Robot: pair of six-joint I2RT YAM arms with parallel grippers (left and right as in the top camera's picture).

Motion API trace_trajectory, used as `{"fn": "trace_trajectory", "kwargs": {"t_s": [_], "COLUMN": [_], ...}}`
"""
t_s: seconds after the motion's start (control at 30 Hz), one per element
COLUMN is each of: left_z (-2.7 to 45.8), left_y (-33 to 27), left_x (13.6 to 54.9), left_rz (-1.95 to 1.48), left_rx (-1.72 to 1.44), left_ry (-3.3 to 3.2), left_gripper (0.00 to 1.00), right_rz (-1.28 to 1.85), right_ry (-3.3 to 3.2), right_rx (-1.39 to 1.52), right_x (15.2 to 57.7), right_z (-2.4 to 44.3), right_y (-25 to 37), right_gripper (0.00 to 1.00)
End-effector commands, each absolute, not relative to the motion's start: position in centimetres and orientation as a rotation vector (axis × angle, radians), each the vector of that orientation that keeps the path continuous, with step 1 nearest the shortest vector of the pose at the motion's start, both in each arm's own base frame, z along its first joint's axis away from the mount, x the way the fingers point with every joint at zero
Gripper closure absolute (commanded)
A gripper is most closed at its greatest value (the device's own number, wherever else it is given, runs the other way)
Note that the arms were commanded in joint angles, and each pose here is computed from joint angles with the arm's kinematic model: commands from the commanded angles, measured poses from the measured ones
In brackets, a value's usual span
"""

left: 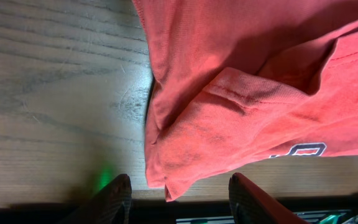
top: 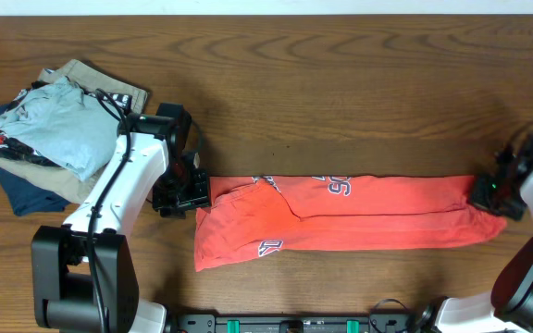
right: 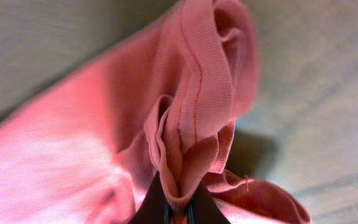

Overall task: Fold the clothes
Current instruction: 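Fold the right end leftward toward the center with the right gripper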

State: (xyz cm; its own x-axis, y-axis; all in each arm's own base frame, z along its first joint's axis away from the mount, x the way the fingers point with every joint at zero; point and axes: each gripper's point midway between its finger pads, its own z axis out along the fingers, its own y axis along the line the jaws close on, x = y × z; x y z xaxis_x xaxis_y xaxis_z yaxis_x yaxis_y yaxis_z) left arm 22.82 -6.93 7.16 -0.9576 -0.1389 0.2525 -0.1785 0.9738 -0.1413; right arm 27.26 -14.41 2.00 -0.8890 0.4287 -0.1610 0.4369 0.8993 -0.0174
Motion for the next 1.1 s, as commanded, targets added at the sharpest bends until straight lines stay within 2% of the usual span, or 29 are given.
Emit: {"fn": "trace_trajectory", "kwargs": {"t_s": [0.0,0.23,0.63,1.07], "left_z": [7.1,7.1,7.0,7.0], "left_y": [-7.1,-7.1,-7.1,-7.1], "left_x": [22.6,22.6,22.5,22.5], "left_rz": [0.245,0.246,0.245,0.244], "left_rx": [0.244,0.244,0.244,0.244], "left_ry": [-2.863,-2.862,-2.860,-2.859], "left_gripper": [0.47,0.47,0.47,0.47], "right_rz": [-0.053,0.027,0.228,0.271], "right_ry": [2.847,2.851,2.982,2.999], "right_rx": [0.535,0.289,0.124,0.027], "right_x": [29.7,30.1,27.5,26.3], "right_z": [5.0,7.7,6.9,6.9], "right_y": [-11.8,-4.9,5.5,10.3], "right_gripper": [0.99,0.99,0.99,0.99]}}
